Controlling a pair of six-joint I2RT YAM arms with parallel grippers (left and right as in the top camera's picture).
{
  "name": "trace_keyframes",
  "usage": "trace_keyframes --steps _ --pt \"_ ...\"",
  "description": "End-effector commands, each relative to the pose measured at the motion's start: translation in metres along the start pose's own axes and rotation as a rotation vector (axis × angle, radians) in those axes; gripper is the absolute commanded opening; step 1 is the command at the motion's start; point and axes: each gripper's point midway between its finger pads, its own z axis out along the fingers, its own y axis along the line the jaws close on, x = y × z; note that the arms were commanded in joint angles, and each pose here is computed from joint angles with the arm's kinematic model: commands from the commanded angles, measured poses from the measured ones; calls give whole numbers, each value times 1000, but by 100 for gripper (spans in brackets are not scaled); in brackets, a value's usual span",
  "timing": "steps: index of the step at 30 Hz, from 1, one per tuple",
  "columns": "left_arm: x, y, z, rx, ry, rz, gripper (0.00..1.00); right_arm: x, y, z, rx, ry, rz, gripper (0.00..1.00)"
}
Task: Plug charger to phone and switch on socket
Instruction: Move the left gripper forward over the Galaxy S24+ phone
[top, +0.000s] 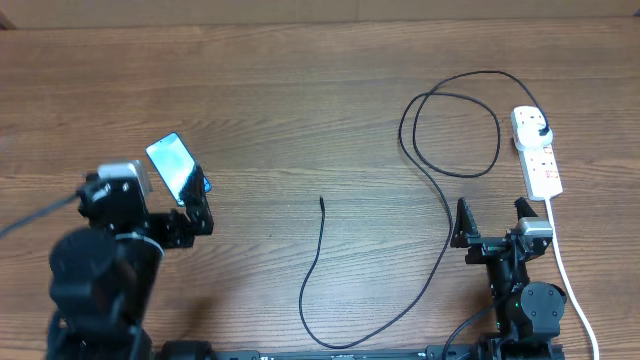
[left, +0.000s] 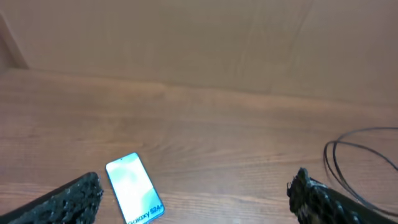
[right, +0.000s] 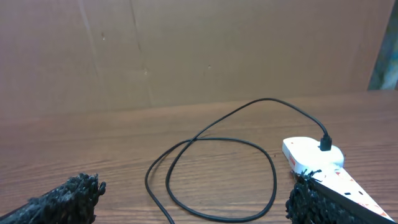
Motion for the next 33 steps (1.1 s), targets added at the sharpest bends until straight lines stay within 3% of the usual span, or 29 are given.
trace_keyframes --steps 1,11,26,33 --pt "-20 -3 5 -8 60 -25 99 1 0 0 1 -6 0 100" --pt "-16 -10 29 -11 378 -8 99 1 0 0 1 -6 0 100" --pt "37 -7 84 -15 645 -14 99 1 0 0 1 -6 0 100" --pt "63 2 106 -123 749 -190 99 1 0 0 1 -6 0 100"
